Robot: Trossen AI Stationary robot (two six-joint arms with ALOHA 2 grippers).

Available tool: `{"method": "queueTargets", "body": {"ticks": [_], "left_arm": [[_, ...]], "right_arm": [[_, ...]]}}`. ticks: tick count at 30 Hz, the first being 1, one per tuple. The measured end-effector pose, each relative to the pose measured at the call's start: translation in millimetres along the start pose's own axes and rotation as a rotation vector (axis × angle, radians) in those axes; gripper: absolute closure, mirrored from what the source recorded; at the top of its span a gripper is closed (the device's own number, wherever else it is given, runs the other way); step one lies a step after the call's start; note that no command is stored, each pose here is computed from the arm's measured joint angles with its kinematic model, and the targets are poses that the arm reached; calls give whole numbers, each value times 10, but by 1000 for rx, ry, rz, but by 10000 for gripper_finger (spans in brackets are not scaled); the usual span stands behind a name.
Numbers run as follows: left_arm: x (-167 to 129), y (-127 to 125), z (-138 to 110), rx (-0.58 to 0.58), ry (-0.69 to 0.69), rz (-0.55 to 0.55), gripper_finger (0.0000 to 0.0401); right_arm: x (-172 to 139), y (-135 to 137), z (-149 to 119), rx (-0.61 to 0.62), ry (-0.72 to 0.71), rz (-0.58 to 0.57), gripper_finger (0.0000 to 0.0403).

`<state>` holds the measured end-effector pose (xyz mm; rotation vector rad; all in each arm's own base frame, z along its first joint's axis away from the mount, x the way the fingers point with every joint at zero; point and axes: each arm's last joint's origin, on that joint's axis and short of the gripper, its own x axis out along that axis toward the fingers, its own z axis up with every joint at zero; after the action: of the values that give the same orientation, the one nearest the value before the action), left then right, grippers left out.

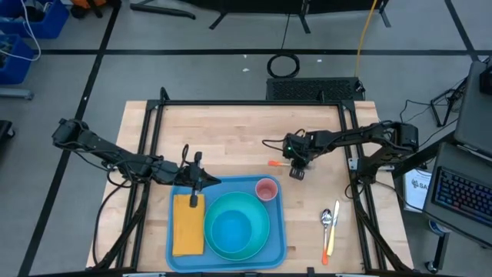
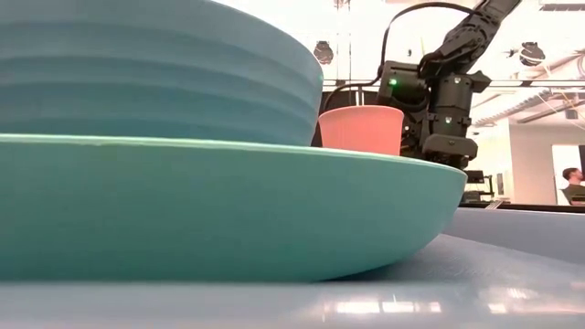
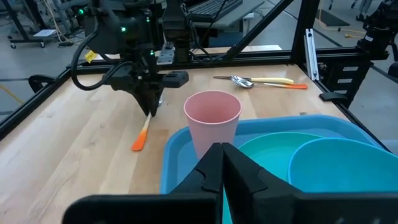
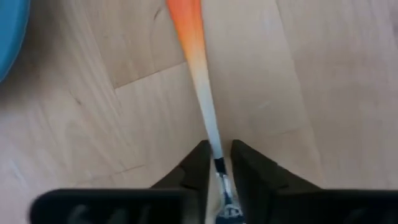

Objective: Set up tray
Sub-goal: Put the orange fork on the yellow table napkin

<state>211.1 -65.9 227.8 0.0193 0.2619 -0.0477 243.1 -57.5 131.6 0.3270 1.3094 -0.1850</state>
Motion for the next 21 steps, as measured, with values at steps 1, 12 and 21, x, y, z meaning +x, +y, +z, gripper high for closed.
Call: {"method": "queueTargets", "body": {"ticks": [1, 12, 21], "left_arm": [[0, 0, 0, 0, 0, 0, 397], [0, 0, 0, -3, 0, 0, 392], [0, 1, 1, -5, -1, 2, 380]], "right_arm": [[0, -11, 2, 5, -1, 2, 365], [2, -47, 10, 10, -10, -12, 397], [-70, -34, 30, -7, -69, -74, 400]]}}
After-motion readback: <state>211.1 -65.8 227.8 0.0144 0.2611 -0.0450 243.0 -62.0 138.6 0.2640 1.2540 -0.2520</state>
